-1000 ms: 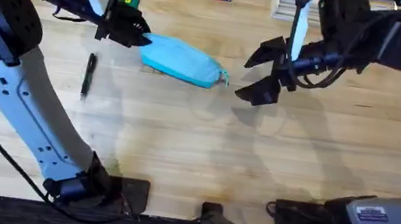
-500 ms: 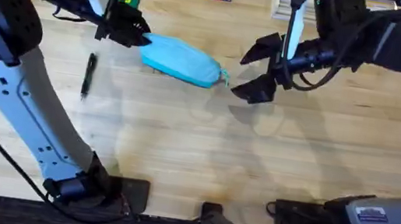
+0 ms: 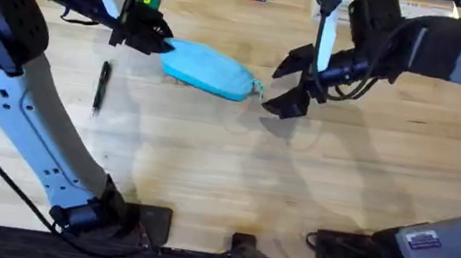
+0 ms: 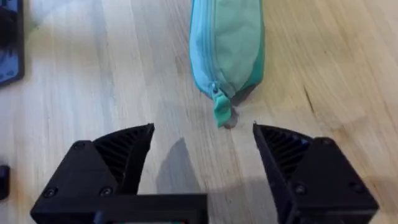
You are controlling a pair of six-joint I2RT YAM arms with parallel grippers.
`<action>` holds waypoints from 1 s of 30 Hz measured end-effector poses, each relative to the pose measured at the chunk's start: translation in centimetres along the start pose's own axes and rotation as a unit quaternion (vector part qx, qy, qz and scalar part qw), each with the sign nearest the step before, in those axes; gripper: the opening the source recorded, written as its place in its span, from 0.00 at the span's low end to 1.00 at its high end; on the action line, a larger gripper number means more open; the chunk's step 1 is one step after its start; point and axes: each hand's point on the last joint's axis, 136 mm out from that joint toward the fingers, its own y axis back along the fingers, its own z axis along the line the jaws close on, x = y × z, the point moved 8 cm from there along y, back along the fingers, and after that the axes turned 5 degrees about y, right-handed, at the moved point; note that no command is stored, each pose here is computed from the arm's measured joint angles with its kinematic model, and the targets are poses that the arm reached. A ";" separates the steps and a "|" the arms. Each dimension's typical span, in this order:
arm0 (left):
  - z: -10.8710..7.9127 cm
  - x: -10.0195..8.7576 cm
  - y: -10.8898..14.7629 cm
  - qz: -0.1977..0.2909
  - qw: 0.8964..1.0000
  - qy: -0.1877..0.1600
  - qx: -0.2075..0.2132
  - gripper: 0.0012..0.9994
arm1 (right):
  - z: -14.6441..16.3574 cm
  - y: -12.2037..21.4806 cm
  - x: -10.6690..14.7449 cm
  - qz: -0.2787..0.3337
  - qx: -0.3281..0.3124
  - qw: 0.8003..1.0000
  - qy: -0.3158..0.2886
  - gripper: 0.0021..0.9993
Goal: Unzip the bag, pick up the pens from the table one at a time and place them inside, then zip the bag closed.
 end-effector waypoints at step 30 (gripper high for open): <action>0.0 0.0 0.0 0.000 1.000 0.001 0.000 0.04 | -1.1 -2.6 0.0 -0.010 0.000 1.000 0.013 0.93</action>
